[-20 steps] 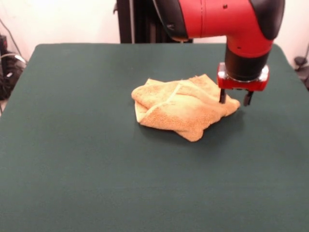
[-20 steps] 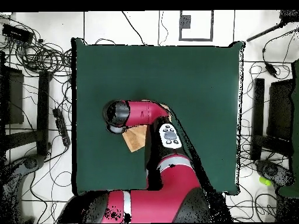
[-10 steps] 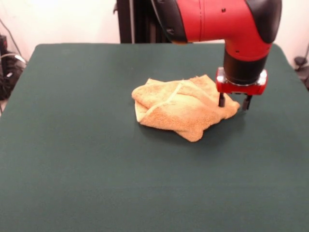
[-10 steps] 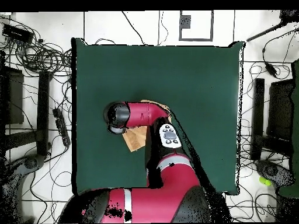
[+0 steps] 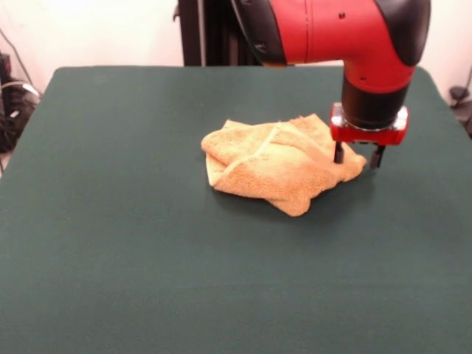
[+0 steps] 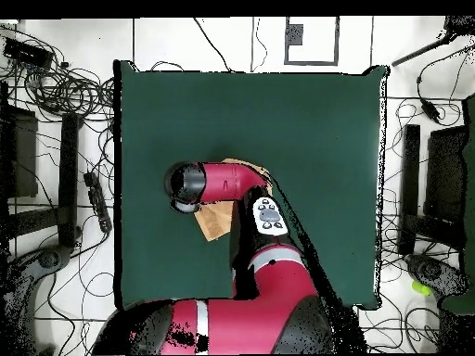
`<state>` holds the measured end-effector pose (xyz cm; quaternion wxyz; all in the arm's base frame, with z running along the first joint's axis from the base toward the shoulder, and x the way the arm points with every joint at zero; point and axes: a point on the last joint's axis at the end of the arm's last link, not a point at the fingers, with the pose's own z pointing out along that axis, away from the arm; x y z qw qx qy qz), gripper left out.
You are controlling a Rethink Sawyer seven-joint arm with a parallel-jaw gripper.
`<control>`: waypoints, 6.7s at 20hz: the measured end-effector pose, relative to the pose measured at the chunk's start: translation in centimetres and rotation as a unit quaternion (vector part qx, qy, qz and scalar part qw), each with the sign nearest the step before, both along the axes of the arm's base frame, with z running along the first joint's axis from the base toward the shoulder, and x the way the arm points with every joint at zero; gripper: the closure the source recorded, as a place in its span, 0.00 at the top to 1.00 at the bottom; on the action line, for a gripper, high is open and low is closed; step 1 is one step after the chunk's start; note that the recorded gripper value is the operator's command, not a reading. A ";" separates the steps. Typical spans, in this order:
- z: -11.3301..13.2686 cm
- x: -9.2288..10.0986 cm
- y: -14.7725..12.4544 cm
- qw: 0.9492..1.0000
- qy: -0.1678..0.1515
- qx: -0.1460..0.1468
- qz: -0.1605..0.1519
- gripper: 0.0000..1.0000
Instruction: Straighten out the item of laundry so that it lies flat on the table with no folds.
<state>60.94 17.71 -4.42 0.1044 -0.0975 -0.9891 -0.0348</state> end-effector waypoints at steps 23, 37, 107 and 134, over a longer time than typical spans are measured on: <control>0.0 -0.1 0.0 1.000 -0.003 -0.002 0.001 1.00; 0.0 -0.1 0.0 1.000 -0.003 -0.002 0.000 1.00; -4.0 9.9 -5.8 0.948 0.312 0.064 -0.019 0.00; 3.1 14.0 -12.5 0.988 0.100 0.092 -0.076 0.00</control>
